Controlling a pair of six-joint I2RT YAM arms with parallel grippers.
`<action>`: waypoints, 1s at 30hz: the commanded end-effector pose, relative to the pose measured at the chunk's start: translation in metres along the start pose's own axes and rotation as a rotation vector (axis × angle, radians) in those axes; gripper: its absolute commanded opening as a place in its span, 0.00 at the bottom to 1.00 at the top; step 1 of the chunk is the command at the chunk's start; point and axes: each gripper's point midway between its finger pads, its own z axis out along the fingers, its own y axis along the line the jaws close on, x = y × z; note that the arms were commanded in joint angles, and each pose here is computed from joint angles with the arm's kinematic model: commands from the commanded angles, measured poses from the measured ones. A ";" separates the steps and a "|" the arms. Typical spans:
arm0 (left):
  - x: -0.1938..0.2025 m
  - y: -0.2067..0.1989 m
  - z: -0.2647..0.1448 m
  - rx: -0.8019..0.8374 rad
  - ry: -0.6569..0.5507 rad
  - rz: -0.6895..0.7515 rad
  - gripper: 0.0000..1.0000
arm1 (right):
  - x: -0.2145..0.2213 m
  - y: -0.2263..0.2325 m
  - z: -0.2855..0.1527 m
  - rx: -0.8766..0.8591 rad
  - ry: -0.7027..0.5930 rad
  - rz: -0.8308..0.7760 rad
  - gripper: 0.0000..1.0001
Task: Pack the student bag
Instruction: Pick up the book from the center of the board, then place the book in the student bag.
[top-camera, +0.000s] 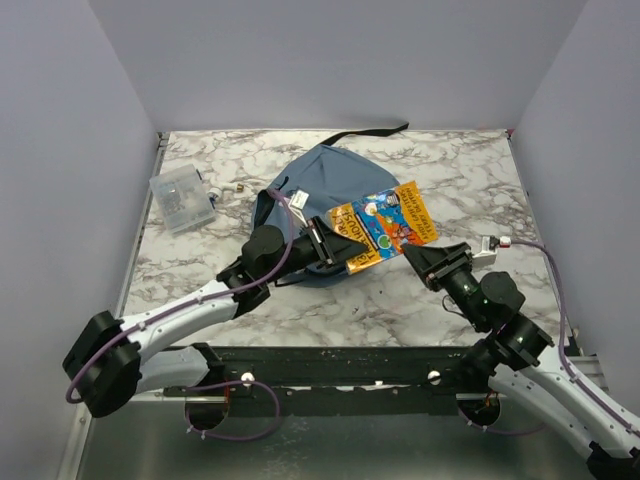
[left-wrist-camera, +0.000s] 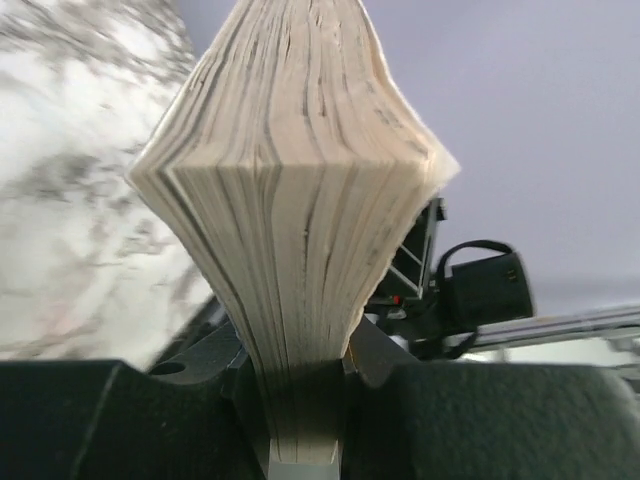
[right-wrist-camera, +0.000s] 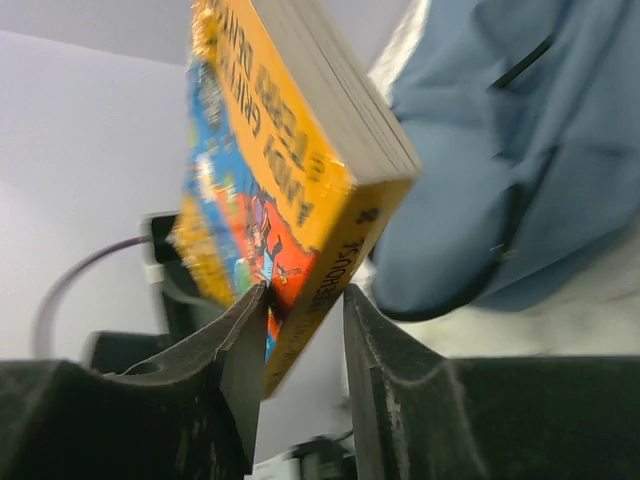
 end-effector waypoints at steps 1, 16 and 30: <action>-0.056 -0.009 -0.033 -0.164 -0.193 0.286 0.00 | -0.032 -0.037 -0.009 0.189 -0.114 -0.330 0.44; -0.139 -0.023 -0.224 -0.689 -0.568 0.685 0.00 | 0.024 -0.060 0.032 0.238 0.400 -1.014 0.84; -0.130 -0.023 -0.279 -0.720 -0.696 0.674 0.00 | 0.157 -0.045 0.078 0.297 0.537 -1.730 0.88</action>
